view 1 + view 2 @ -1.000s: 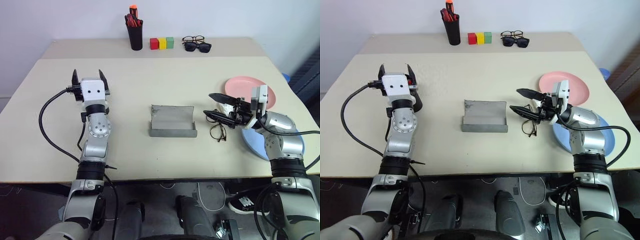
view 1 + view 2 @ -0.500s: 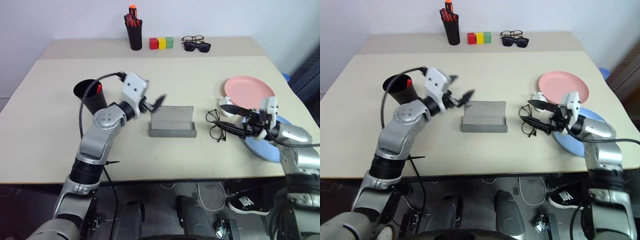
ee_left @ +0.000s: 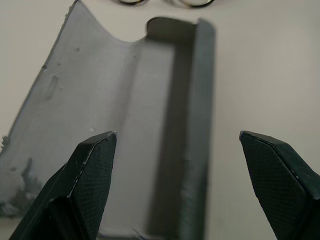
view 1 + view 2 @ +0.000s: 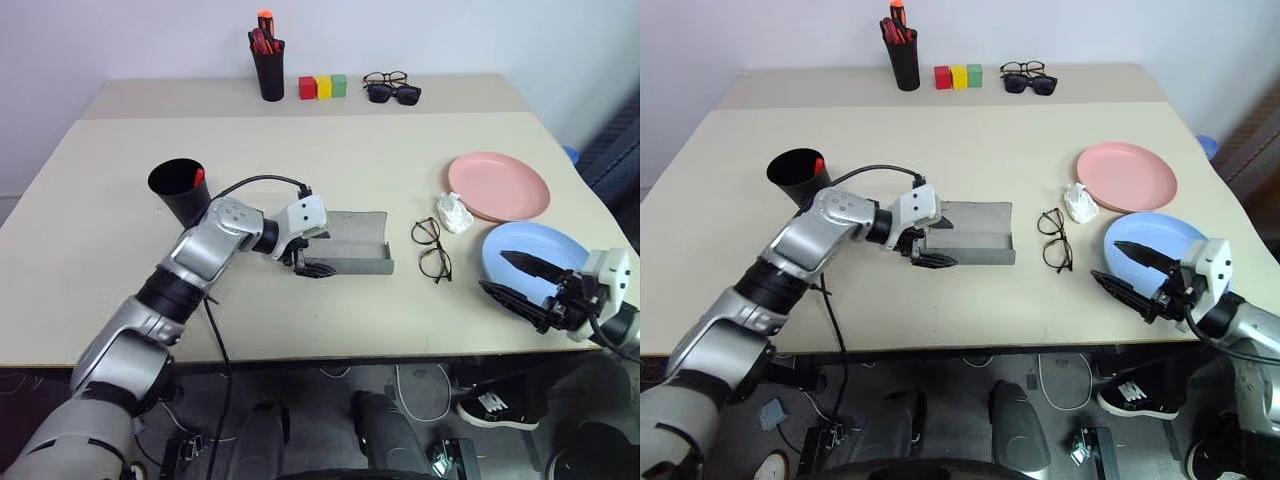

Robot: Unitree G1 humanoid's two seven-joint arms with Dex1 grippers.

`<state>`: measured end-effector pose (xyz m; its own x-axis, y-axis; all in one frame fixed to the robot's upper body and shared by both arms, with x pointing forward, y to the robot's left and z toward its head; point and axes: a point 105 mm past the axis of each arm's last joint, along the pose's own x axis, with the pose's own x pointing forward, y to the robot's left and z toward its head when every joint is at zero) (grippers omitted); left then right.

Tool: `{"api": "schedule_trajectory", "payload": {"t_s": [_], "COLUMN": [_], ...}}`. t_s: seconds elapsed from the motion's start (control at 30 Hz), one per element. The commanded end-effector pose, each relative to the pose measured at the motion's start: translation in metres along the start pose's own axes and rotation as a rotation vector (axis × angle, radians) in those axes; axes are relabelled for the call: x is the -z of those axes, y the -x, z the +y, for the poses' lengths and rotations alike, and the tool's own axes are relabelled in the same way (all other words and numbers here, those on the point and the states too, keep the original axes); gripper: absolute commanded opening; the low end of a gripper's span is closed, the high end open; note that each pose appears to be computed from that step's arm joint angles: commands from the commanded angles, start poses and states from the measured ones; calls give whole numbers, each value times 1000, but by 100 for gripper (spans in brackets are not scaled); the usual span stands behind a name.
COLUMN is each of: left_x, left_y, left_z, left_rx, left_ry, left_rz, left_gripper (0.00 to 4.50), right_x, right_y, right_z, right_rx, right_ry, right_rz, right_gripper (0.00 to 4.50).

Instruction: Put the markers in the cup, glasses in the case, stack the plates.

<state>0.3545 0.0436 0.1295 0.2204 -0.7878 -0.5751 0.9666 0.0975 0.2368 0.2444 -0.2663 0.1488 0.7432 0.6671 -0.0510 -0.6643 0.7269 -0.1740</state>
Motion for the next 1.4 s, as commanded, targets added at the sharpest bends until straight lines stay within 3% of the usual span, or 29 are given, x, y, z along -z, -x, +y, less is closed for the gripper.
{"api": "schedule_trajectory", "payload": {"t_s": [0.03, 0.2, 0.23, 0.3, 0.5, 0.53, 1.13, 1.4], "left_x": [-4, -1, -2, -3, -2, -4, -27, -26], "left_y": [-11, -23, -24, -26, -27, -26, -26, -25], "left_z": [0, 2, 3, 6, 8, 8, -45, -51], "left_rx": [57, 90, 94, 88, 78, 78, 158, 165], "left_ry": [-73, -102, -104, -109, -105, -101, -26, -21], "left_rz": [42, 87, 92, 100, 110, 106, 90, 107], "left_gripper": [402, 402, 379, 319, 24, 6, 6, 6], "right_x": [-14, -14, -14, -14, -12, -11, -12, -10], "right_y": [5, 9, 10, 12, 12, 12, 1, -2], "right_z": [4, 10, 10, 11, 13, 13, 5, 6], "right_rx": [36, 61, 67, 74, 84, 85, 56, 50], "right_ry": [38, 36, 36, 35, 31, 31, 45, 38], "right_rz": [-49, -51, -51, -51, -50, -49, -55, -51], "right_gripper": [336, 336, 336, 336, 336, 336, 336, 336]}}
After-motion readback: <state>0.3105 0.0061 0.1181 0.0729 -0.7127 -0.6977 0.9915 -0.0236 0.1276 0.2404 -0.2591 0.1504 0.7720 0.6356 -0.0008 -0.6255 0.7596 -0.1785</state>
